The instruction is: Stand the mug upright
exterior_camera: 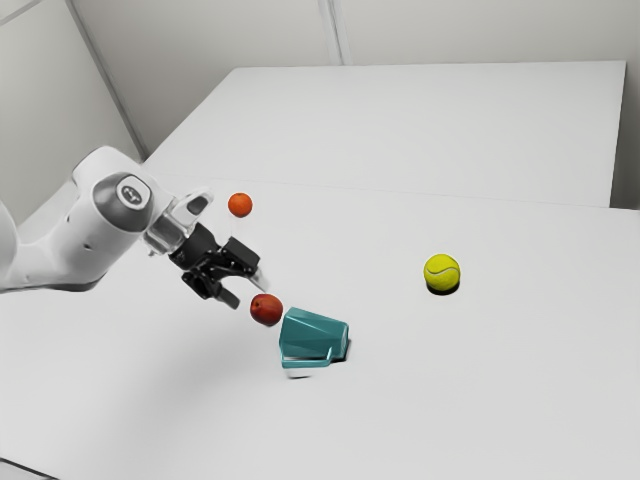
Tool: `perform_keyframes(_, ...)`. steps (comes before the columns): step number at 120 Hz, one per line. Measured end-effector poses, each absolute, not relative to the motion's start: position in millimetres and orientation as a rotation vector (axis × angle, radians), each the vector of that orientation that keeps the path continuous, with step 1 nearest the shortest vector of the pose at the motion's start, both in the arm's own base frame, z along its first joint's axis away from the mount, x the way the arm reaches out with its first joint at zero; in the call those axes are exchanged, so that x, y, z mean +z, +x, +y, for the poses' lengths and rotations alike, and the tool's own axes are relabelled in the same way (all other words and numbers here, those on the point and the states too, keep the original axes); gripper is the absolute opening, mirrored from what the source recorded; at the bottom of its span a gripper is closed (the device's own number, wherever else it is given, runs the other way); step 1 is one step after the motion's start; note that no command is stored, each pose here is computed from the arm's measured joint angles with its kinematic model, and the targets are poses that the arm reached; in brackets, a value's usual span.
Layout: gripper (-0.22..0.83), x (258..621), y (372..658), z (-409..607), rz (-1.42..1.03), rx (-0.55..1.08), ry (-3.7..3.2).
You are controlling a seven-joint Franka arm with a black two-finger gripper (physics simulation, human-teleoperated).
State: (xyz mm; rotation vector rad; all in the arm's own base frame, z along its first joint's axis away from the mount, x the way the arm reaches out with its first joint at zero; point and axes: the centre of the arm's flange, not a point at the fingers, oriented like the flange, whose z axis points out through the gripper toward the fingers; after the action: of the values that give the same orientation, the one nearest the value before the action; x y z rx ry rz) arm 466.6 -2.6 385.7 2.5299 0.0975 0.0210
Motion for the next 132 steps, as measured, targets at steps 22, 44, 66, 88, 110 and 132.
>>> perform_keyframes(22, 0.62, 347.3, 458.0, 8.0, 0.094, 0.035, 2.45)
perform_keyframes(44, 0.62, 317.3, 460.8, 4.3, 0.04, 0.055, 2.367)
perform_keyframes(66, 0.62, 301.0, 466.4, 0.4, -0.041, 0.117, 2.301)
perform_keyframes(88, 0.62, 294.4, 470.6, -2.7, -0.134, 0.176, 2.27)
perform_keyframes(110, 0.62, 280.2, 472.3, -10.0, -0.199, 0.196, 2.236)
perform_keyframes(132, 0.62, 276.5, 478.1, -25.9, -0.277, 0.216, 2.195)
